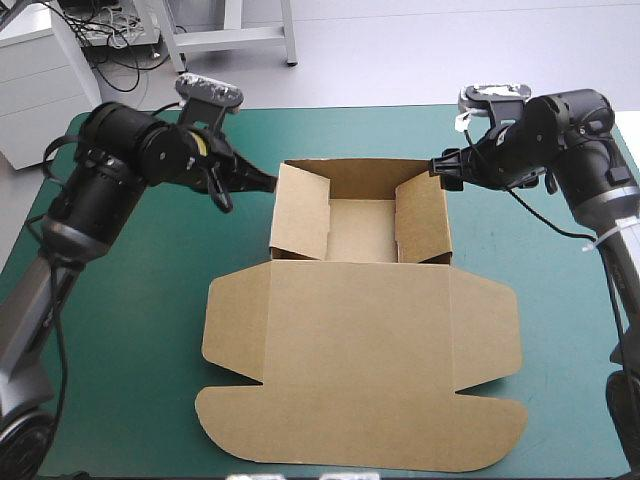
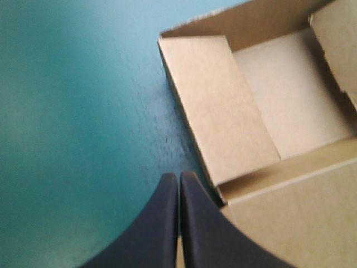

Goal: Fold the box

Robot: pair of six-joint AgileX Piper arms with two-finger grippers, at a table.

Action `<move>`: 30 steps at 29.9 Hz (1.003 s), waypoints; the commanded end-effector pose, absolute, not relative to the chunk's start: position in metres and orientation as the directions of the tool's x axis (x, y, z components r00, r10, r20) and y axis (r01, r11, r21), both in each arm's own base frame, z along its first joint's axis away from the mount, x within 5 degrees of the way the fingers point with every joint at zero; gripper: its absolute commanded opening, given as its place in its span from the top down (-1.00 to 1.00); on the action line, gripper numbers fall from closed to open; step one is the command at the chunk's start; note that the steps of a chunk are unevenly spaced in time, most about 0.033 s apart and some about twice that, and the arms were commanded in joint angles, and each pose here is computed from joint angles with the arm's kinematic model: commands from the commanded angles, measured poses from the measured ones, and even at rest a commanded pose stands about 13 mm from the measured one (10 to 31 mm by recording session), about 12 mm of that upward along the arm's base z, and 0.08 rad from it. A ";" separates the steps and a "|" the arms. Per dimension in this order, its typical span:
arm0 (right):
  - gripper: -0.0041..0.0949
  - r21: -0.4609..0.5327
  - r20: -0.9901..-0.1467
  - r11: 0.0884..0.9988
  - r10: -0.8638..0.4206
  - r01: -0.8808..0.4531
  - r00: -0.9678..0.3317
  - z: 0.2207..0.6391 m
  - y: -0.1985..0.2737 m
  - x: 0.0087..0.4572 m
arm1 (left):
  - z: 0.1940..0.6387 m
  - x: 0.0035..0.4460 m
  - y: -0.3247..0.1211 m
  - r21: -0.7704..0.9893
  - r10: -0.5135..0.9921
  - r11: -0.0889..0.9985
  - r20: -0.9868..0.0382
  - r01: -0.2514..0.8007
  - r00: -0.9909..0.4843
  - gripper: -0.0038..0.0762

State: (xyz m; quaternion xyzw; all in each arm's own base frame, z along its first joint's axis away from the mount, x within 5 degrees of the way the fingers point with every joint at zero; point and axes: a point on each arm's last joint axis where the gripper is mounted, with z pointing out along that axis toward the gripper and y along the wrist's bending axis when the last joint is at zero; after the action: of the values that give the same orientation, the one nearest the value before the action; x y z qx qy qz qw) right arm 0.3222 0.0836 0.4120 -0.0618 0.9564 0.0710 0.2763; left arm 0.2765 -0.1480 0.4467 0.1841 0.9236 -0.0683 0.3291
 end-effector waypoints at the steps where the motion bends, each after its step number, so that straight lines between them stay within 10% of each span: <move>1: -0.55 0.106 -0.569 0.981 -0.075 -0.163 -0.819 0.421 0.079 0.308 | 0.449 0.234 -0.124 -0.003 0.303 0.923 -0.608 0.384 -0.734 0.97; 30: -0.55 0.103 -0.399 0.985 -0.087 -0.139 -0.913 0.311 0.101 0.390 | 0.343 0.090 -0.039 0.034 0.295 0.925 -0.692 0.379 -0.659 0.97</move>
State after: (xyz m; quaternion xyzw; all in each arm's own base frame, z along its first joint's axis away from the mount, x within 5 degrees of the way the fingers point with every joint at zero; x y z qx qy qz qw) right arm 0.3923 0.1023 0.2877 -0.0573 0.9844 0.0551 0.1567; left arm 0.0897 -0.0392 0.3393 0.1907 0.9204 -0.0476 0.3381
